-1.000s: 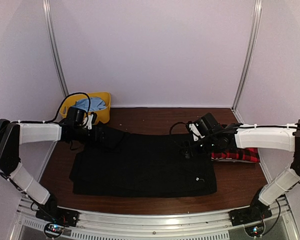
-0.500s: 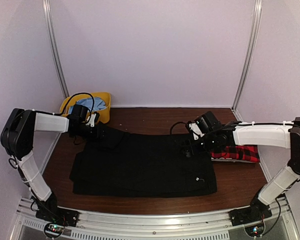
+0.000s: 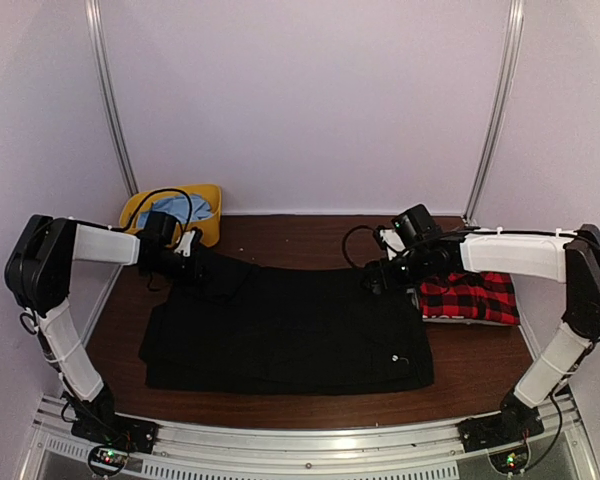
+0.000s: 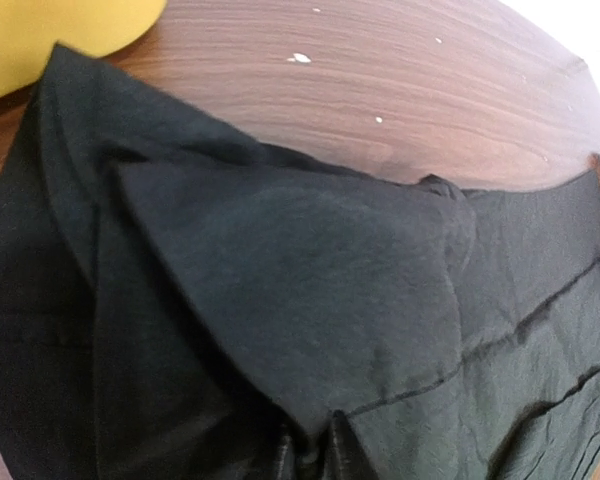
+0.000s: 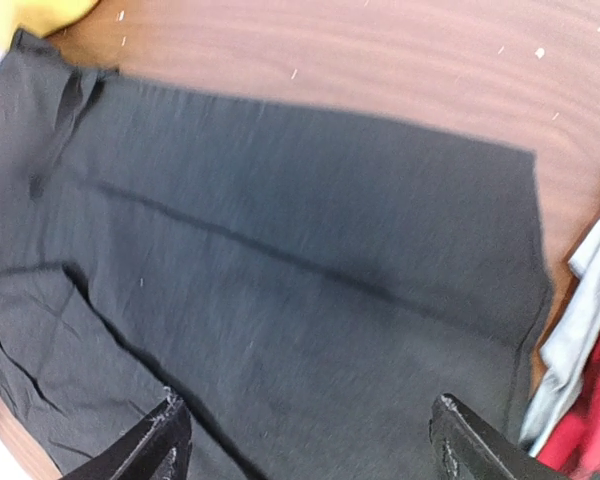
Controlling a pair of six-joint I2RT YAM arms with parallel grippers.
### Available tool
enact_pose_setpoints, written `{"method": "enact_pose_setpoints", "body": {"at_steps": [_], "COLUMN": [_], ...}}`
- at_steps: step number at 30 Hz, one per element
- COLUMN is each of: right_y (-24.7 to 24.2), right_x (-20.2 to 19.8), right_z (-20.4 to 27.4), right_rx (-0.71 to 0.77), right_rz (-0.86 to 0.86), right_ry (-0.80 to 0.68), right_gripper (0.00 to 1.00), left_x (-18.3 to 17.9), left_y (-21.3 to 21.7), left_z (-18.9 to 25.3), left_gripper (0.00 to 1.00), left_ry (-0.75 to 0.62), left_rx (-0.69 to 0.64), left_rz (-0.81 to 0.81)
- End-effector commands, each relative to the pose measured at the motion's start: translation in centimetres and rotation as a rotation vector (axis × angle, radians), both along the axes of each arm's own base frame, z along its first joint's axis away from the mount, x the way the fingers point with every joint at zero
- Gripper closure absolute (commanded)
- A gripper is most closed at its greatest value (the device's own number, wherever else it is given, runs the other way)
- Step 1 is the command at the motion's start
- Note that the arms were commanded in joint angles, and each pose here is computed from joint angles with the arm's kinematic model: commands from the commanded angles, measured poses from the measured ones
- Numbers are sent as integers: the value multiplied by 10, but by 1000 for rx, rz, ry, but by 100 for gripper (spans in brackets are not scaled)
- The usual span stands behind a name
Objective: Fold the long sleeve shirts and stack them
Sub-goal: Pick up the sleeve from the 1/3-folded shirt.
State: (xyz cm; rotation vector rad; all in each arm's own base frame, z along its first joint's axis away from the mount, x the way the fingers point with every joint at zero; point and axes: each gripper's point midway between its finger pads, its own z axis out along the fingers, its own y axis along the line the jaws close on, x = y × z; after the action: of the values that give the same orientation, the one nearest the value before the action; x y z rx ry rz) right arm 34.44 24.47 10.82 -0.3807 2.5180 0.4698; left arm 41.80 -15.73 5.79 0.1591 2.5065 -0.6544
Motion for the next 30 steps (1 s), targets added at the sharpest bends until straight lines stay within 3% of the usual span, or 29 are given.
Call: {"method": "enact_pose_setpoints", "body": {"at_steps": [1, 2, 10, 16, 24, 30], "right_y": [-10, -15, -36, -39, -35, -29], "right_x": [31, 37, 68, 83, 97, 108], "right_z": [16, 16, 17, 27, 17, 3], "right_rx": [-2, -17, -69, -88, -102, -149], "right_rz": [-49, -67, -164, -177, -170, -126], "right_ry": [-64, -75, -145, -196, -212, -198], "right_gripper": [17, 17, 17, 17, 17, 17], "left_x": [6, 6, -17, -57, -107, -154], "left_y": [-7, -9, -22, -32, -23, -26], "left_z": [28, 36, 122, 183, 272, 313], "left_gripper": [95, 100, 100, 100, 100, 100], "left_ry": [-70, -79, -183, -261, -463, -562], "left_rx": [-53, -60, -160, -272, -330, -380], "left_rz": [-39, -47, -138, -228, -239, -355]}}
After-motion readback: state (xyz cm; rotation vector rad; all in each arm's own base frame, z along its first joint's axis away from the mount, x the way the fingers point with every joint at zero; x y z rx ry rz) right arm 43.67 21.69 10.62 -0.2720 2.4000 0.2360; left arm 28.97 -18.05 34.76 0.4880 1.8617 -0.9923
